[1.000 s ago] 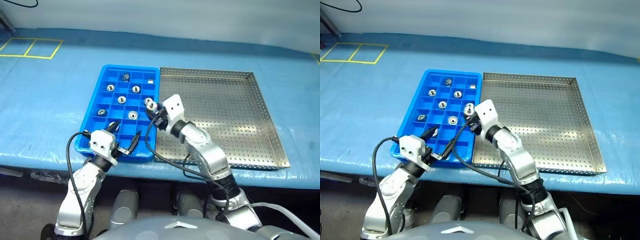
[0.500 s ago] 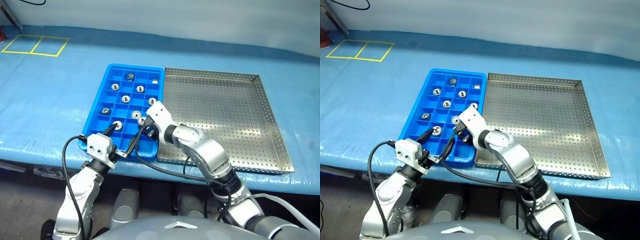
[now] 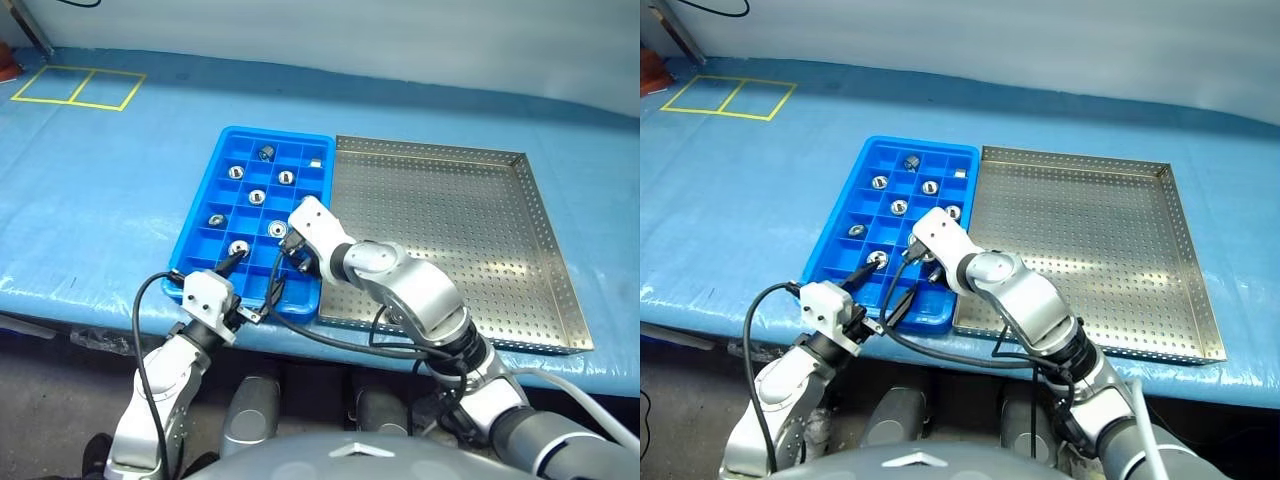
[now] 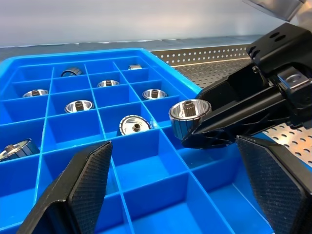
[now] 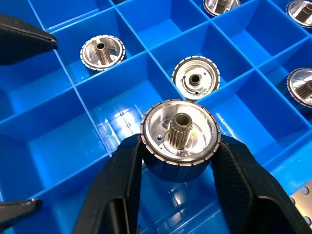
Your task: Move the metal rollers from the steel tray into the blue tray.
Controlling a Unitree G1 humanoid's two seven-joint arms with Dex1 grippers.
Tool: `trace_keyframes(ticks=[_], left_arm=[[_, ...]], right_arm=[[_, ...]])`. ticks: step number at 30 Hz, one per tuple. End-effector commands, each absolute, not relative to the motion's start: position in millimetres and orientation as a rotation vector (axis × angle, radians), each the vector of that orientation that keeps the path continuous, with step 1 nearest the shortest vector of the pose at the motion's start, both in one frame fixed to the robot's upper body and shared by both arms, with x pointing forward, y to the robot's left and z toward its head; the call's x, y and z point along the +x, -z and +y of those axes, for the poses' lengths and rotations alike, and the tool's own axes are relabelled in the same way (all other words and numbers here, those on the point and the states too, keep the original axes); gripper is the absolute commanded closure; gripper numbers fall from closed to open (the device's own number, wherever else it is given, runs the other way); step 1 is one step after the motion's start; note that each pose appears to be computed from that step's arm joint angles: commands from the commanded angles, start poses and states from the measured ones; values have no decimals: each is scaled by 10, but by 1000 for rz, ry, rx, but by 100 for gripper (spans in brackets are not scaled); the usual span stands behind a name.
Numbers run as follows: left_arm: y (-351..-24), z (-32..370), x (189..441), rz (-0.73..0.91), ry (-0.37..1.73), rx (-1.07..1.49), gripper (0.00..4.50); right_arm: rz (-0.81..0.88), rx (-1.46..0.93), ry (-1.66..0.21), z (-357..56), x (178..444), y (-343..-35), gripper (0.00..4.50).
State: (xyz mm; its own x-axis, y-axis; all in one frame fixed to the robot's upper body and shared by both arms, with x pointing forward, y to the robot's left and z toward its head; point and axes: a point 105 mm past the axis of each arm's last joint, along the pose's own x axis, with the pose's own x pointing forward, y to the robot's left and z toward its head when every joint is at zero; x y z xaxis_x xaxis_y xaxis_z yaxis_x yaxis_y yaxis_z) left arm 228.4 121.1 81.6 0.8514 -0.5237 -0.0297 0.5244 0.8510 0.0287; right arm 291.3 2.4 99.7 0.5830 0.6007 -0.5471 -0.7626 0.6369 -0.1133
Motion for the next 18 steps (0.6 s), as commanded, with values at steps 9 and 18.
trace_keyframes(ticks=[9, 18], left_arm=[[-739, 1108, 2244, 68, 683, 31, 0], [-615, 1032, 2300, 86, 795, 59, 0]], right_arm=[[458, -300, -598, -369, 3033, -1029, 1], [516, -221, -336, -1150, 2863, -989, 1]])
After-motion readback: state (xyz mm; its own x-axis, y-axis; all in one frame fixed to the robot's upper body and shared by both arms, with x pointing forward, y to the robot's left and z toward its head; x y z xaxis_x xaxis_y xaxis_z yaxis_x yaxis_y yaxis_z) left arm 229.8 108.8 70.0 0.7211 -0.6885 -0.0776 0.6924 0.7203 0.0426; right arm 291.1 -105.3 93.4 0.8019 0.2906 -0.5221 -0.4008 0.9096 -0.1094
